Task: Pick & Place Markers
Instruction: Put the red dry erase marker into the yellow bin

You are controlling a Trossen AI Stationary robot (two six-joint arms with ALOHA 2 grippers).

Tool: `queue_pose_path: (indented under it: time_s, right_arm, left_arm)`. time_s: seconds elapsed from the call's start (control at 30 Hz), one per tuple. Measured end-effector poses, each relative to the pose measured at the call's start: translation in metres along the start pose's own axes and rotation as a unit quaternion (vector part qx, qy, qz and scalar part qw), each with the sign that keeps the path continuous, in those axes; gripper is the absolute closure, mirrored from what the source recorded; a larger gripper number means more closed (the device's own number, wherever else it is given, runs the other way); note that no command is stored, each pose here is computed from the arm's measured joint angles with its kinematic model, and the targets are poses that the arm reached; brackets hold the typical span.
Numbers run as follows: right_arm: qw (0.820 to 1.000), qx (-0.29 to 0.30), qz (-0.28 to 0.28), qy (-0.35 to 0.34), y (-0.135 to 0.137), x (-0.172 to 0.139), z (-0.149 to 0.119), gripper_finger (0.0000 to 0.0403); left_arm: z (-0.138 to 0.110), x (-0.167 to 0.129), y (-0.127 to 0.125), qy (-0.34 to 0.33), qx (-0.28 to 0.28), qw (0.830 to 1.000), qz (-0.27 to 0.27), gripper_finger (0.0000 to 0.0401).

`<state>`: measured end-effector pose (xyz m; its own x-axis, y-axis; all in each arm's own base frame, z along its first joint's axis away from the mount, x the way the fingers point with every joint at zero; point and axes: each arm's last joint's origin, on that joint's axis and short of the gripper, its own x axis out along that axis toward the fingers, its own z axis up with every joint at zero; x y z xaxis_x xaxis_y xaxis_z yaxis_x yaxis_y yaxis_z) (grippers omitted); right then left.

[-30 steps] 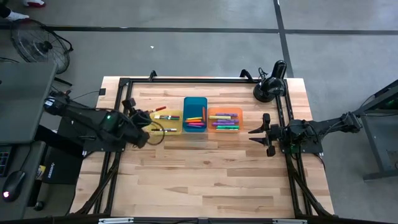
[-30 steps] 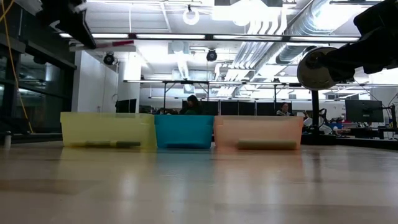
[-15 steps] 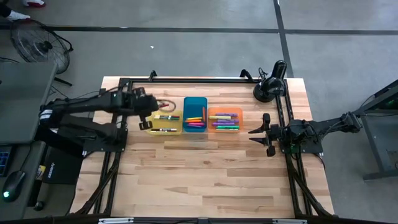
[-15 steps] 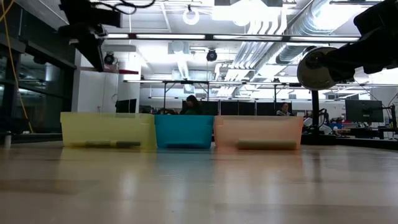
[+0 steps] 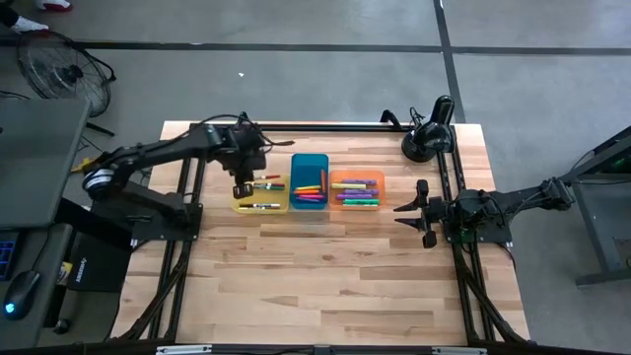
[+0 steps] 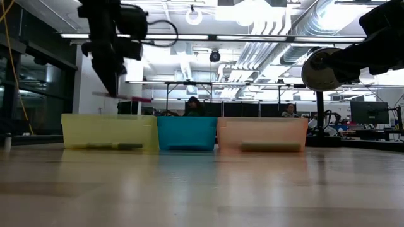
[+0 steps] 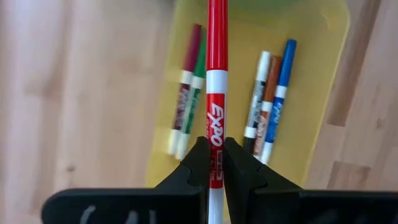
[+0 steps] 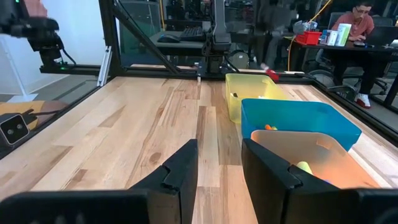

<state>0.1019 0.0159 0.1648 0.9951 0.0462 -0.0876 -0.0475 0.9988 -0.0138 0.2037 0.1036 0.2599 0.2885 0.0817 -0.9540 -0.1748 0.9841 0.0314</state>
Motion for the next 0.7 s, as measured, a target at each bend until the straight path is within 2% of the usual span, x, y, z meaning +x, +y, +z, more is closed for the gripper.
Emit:
queue_pose_path:
  time_s: [0.2,0.4,0.5,0.7]
  right_arm:
    - [1.000,0.000,0.000,0.000,0.000,0.000,0.000,0.0290]
    - [1.000,0.000,0.000,0.000,0.000,0.000,0.000,0.0290]
    - [1.000,0.000,0.000,0.000,0.000,0.000,0.000,0.0290]
    - [1.000,0.000,0.000,0.000,0.000,0.000,0.000,0.0290]
  left_arm:
    - [0.007,0.025,0.002,0.038,-0.012,0.998,-0.047,0.0387]
    - [0.008,0.036,0.002,0.032,-0.011,0.998,-0.049,0.0387]
    - [0.001,0.048,-0.001,0.027,-0.013,0.997,-0.074,0.0387]
    - [-0.024,0.075,-0.007,0.045,-0.016,0.995,-0.088,0.0387]
